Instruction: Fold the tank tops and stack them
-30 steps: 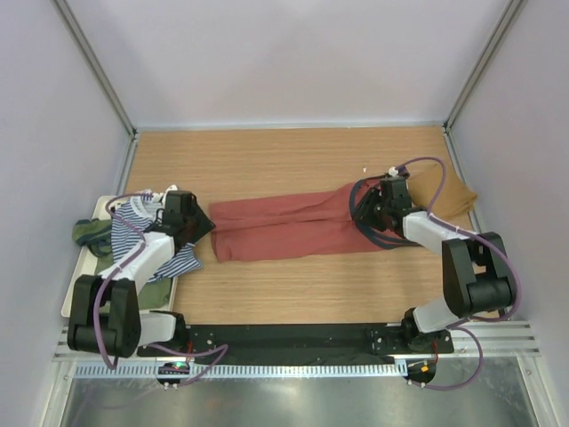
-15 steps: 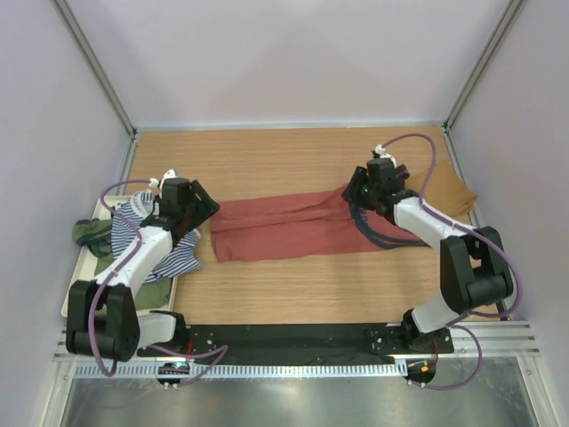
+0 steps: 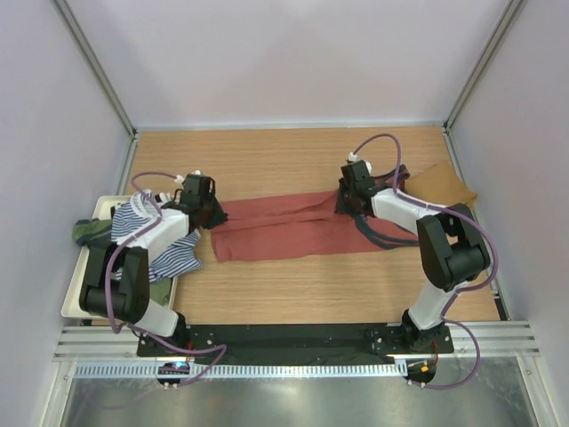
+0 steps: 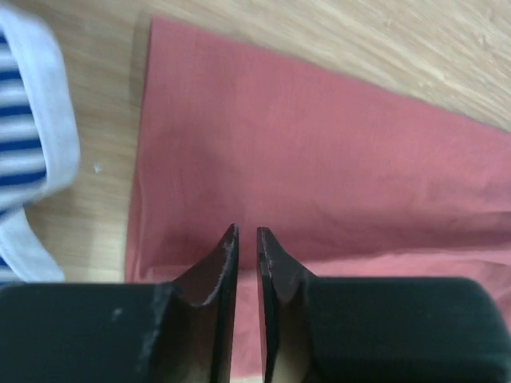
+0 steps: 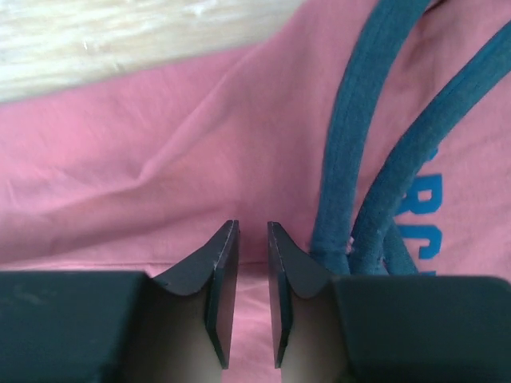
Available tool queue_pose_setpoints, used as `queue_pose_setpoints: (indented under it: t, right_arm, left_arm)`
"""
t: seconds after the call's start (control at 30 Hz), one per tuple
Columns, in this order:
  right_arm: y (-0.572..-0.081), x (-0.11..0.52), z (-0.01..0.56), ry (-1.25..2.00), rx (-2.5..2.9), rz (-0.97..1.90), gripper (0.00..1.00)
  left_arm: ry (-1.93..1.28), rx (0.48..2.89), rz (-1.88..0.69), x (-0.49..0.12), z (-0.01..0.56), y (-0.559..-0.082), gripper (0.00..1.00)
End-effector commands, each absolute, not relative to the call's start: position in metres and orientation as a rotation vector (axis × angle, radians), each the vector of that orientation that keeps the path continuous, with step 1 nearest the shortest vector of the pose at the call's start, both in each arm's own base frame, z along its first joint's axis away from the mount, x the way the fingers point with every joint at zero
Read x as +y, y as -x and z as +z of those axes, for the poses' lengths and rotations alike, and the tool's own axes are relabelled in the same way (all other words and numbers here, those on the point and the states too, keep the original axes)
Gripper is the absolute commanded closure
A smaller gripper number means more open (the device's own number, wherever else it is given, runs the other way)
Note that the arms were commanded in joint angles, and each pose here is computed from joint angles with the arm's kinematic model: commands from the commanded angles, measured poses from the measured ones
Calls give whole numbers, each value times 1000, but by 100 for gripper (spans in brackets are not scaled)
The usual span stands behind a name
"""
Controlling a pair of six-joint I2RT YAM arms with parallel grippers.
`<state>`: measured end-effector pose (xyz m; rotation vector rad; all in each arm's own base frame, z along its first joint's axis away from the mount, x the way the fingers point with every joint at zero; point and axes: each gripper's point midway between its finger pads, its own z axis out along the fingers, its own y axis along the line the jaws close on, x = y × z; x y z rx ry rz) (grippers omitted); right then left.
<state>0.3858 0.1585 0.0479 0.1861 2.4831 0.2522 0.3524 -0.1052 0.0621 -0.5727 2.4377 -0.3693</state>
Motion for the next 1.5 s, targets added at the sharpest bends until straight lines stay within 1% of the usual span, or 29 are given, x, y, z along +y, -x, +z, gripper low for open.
queue_pose_setpoints:
  t: [0.0,0.03,0.17,0.3,0.47,0.5,0.53,0.57,0.63,0.7,0.77,0.83,0.87,0.93,1.0,1.07,1.1,1.17,1.2,1.27,1.3,1.37,1.4,1.43,1.47]
  right_arm:
    - [-371,159,61,-128,2461,267,75]
    - [-368,158,63,-134,2449,272,76]
    - [-348,152,70,-130,2419,284,76]
    - [-329,143,57,-122,2455,264,77]
    - [-325,141,55,-147,2447,271,77]
    - [-327,143,60,-148,2430,279,76]
    - [-331,143,65,-152,2413,278,66]
    - [-340,145,74,-149,2392,284,63]
    - [-346,145,80,-138,2394,261,59]
    - [-361,146,89,-137,2377,228,57]
    - [-368,143,91,-145,2372,190,52]
    - [-378,142,90,-144,2378,150,49]
    - [-387,141,96,-156,2360,127,48]
    - [-393,140,87,-144,2388,87,48]
    - [-401,141,89,-145,2389,62,49]
    - [-405,139,80,-143,2417,22,53]
    - [-403,138,75,-139,2433,4,58]
    - [-397,132,65,-149,2454,-24,60]
    - [-395,130,62,-158,2452,-41,66]
    - [-385,123,53,-174,2470,-65,73]
    - [-383,123,51,-182,2466,-59,79]
    - [-375,117,45,-212,2463,-70,85]
    - [-372,115,44,-222,2464,-72,93]
    - [-367,111,41,-232,2465,-86,96]
    - [-366,112,41,-248,2458,-76,97]
  left_arm:
    - [524,2430,-376,-106,67,-335,90]
    - [518,2401,-385,-105,76,-332,92]
    - [518,2387,-372,-98,72,-309,96]
    - [506,2435,-353,-95,57,-295,97]
    - [521,2465,-308,-90,44,-290,98]
    - [521,2452,-314,-90,48,-292,98]
    - [519,2432,-314,-90,55,-296,96]
    - [519,2425,-307,-89,60,-298,95]
    - [511,2387,-308,-89,78,-308,93]
    - [507,2384,-306,-90,87,-311,92]
    - [504,2361,-334,-94,100,-319,92]
    - [503,2354,-345,-97,105,-327,92]
    - [500,2355,-343,-98,105,-330,92]
    - [492,2370,-343,-103,103,-338,90]
    - [477,2382,-346,-108,101,-343,89]
    - [469,2418,-335,-112,90,-349,89]
    - [467,2430,-333,-112,85,-349,90]
    - [467,2451,-332,-114,74,-349,90]
    - [471,2469,-326,-113,66,-344,91]
    - [475,2478,-328,-113,57,-342,91]
    - [479,2492,-322,-112,50,-338,91]
    - [481,2510,-322,-113,42,-334,92]
    - [487,2521,-318,-112,37,-331,92]
    - [485,2530,-316,-112,34,-329,92]
    - [489,2541,-310,-111,29,-328,93]
